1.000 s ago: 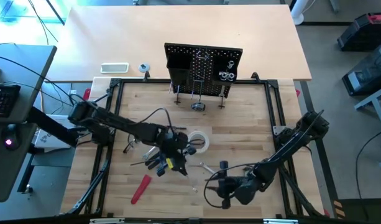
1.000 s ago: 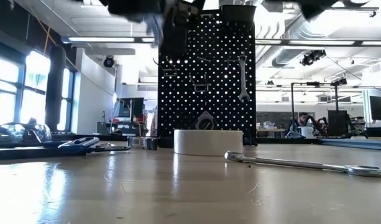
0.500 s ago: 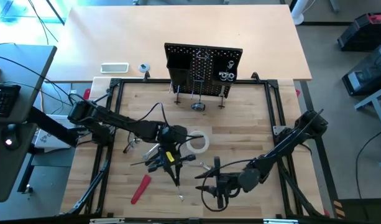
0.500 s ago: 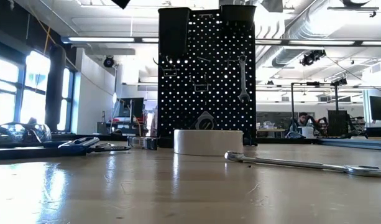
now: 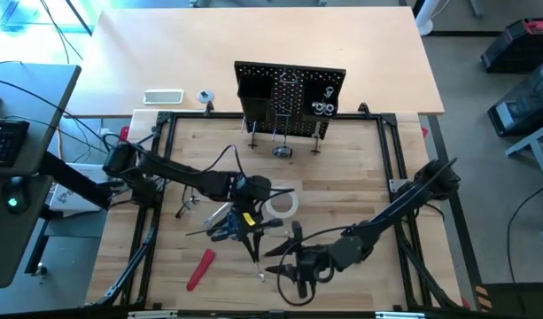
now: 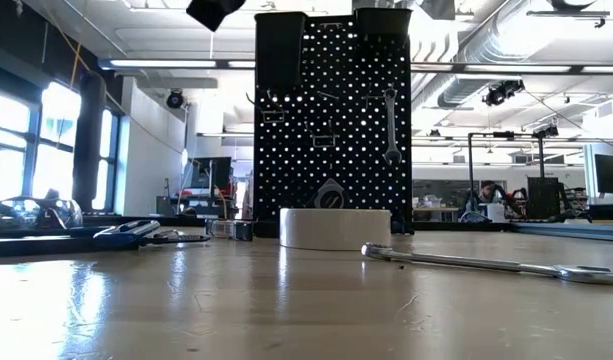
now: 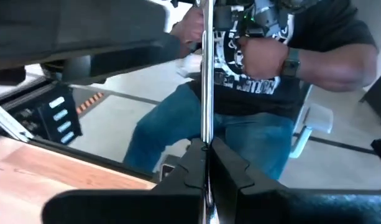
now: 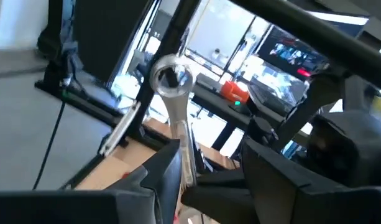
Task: Hang tools onto peg board
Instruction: Hang the silver wrench on the peg board
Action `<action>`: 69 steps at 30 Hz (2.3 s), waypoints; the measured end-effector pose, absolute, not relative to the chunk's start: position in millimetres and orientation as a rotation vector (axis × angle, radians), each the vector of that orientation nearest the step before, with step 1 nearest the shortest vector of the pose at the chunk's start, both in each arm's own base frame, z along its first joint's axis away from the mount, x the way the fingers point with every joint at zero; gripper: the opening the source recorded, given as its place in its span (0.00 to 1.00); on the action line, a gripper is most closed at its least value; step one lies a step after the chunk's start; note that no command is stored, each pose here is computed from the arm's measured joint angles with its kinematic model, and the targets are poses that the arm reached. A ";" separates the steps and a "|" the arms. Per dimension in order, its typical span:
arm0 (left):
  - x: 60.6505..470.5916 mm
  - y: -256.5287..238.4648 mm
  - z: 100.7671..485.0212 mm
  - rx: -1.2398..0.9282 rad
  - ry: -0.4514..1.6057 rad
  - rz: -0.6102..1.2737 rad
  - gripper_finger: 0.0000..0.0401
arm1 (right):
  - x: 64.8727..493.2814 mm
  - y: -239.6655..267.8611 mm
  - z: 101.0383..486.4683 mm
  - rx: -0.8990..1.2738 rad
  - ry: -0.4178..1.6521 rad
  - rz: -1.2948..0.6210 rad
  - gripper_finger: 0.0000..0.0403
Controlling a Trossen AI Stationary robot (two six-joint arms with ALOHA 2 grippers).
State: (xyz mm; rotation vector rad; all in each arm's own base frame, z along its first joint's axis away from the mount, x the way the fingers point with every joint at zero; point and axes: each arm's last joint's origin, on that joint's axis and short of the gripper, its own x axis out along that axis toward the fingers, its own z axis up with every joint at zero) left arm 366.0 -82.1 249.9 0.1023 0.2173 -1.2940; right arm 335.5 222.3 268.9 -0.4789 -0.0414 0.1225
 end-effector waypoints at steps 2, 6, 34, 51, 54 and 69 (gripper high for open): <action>368.4 -82.8 247.5 0.082 0.210 -1.314 0.00 | 342.3 223.4 269.2 -0.493 -0.024 0.136 0.40; 370.7 -83.8 246.3 0.035 0.200 -1.364 0.00 | 351.1 222.6 268.1 -0.479 0.016 0.187 0.40; 372.8 -86.0 242.0 -0.068 0.213 -1.480 0.00 | 373.7 225.1 278.5 -0.529 -0.070 0.257 0.35; 370.7 -86.2 242.8 -0.196 0.305 -1.537 0.00 | 374.3 227.3 281.4 -0.536 -0.072 0.305 0.16; 370.7 -86.2 242.5 -0.205 0.317 -1.533 0.00 | 374.4 226.6 280.8 -0.520 -0.056 0.276 0.19; 371.0 -69.6 234.6 -0.184 0.402 -1.344 0.00 | 337.3 254.5 283.7 -0.502 0.116 -0.039 0.37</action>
